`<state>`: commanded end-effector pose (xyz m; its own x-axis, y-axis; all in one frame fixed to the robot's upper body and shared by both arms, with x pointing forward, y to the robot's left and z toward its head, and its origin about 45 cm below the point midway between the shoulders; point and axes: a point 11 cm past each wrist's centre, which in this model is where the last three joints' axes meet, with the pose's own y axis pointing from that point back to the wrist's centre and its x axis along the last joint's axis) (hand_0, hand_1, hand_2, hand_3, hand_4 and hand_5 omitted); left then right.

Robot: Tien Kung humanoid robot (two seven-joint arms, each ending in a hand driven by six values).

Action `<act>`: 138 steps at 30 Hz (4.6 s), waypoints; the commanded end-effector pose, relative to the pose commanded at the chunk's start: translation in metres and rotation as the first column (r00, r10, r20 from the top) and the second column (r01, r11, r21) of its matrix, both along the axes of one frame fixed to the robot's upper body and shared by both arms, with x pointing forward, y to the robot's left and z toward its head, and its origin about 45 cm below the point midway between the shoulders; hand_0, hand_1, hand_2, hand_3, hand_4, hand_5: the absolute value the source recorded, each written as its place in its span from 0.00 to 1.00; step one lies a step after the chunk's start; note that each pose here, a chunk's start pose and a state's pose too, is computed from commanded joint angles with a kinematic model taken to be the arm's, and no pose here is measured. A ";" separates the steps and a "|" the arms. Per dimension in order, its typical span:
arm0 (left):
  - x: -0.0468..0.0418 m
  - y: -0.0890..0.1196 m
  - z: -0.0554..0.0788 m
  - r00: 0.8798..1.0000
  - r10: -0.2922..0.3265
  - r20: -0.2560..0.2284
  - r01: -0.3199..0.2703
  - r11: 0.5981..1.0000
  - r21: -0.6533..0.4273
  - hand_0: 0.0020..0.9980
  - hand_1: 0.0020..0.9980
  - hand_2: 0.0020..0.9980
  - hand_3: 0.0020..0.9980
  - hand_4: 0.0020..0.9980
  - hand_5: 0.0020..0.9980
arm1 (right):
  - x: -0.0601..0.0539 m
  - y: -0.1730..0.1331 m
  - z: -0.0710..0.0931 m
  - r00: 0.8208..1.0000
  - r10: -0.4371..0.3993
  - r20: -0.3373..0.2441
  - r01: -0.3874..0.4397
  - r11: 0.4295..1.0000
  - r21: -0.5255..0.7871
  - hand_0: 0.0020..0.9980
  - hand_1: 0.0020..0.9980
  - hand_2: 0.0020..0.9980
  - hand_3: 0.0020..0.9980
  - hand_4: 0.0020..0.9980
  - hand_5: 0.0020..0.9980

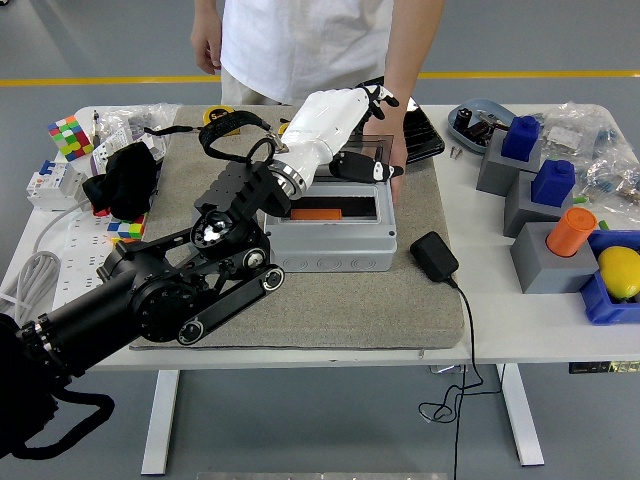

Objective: Fetch the battery,place it into the box,close the lid of the box

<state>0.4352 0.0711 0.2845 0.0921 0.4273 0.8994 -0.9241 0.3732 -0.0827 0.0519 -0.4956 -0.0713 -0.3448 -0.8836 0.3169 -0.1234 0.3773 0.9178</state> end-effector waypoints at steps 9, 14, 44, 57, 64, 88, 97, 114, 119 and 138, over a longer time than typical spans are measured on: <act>0.0155 0.027 -0.025 0.985 0.123 -0.125 -0.108 0.987 0.120 0.90 0.89 0.85 0.81 0.99 0.62 | -0.001 0.000 0.000 1.000 0.000 -0.003 0.000 1.000 0.000 0.62 0.64 0.67 0.57 0.99 0.52; 0.0113 0.029 -0.036 0.979 0.125 -0.164 -0.099 0.983 0.154 0.89 0.89 0.84 0.80 0.98 0.63 | -0.002 -0.001 0.000 1.000 0.000 -0.003 0.000 1.000 -0.001 0.62 0.64 0.67 0.57 0.99 0.52; -0.0562 0.040 -0.079 0.920 0.055 -0.388 -0.058 0.998 0.003 0.77 0.79 0.79 0.78 0.98 0.66 | -0.006 -0.002 0.000 1.000 -0.017 -0.001 0.017 1.000 -0.002 0.62 0.64 0.67 0.57 0.99 0.52; -0.0585 0.053 -0.068 0.922 0.058 -0.384 -0.121 0.982 -0.142 0.77 0.79 0.79 0.78 0.98 0.65 | -0.005 -0.001 0.000 1.000 -0.015 -0.001 0.015 1.000 -0.002 0.62 0.64 0.67 0.57 1.00 0.52; -0.0608 0.068 -0.058 0.931 0.011 -0.364 -0.178 0.886 -0.428 0.72 0.75 0.73 0.74 0.97 0.63 | -0.005 -0.001 0.000 1.000 -0.015 -0.002 0.015 1.000 -0.003 0.62 0.64 0.67 0.57 1.00 0.52; -0.0491 0.178 -0.046 0.921 0.083 -0.379 -0.386 0.301 -0.872 0.68 0.71 0.66 0.69 0.97 0.62 | 0.002 -0.005 0.002 1.000 -0.025 0.012 0.025 1.000 -0.012 0.62 0.64 0.67 0.57 0.99 0.52; -0.0500 0.200 -0.039 0.923 0.122 -0.365 -0.384 0.243 -0.891 0.67 0.70 0.66 0.69 0.97 0.61 | 0.003 -0.004 0.002 1.000 -0.026 0.015 0.027 1.000 -0.008 0.62 0.64 0.67 0.57 0.99 0.52; -0.0521 0.213 -0.039 0.918 0.143 -0.369 -0.392 0.212 -0.895 0.39 0.63 0.64 0.69 0.95 0.59 | 0.008 -0.002 0.002 0.999 -0.024 0.022 0.024 1.000 -0.007 0.62 0.64 0.67 0.57 0.99 0.52; -0.0534 0.217 -0.040 0.918 0.151 -0.368 -0.393 0.203 -0.897 0.38 0.63 0.64 0.68 0.95 0.59 | 0.005 -0.002 0.001 1.000 -0.024 0.015 0.024 1.000 -0.007 0.62 0.64 0.67 0.57 0.99 0.52; -0.0554 0.226 -0.034 0.919 0.174 -0.355 -0.385 0.189 -0.904 0.38 0.61 0.63 0.68 0.95 0.60 | 0.006 -0.002 0.001 0.999 -0.030 0.019 0.030 1.000 -0.005 0.62 0.64 0.67 0.57 0.98 0.53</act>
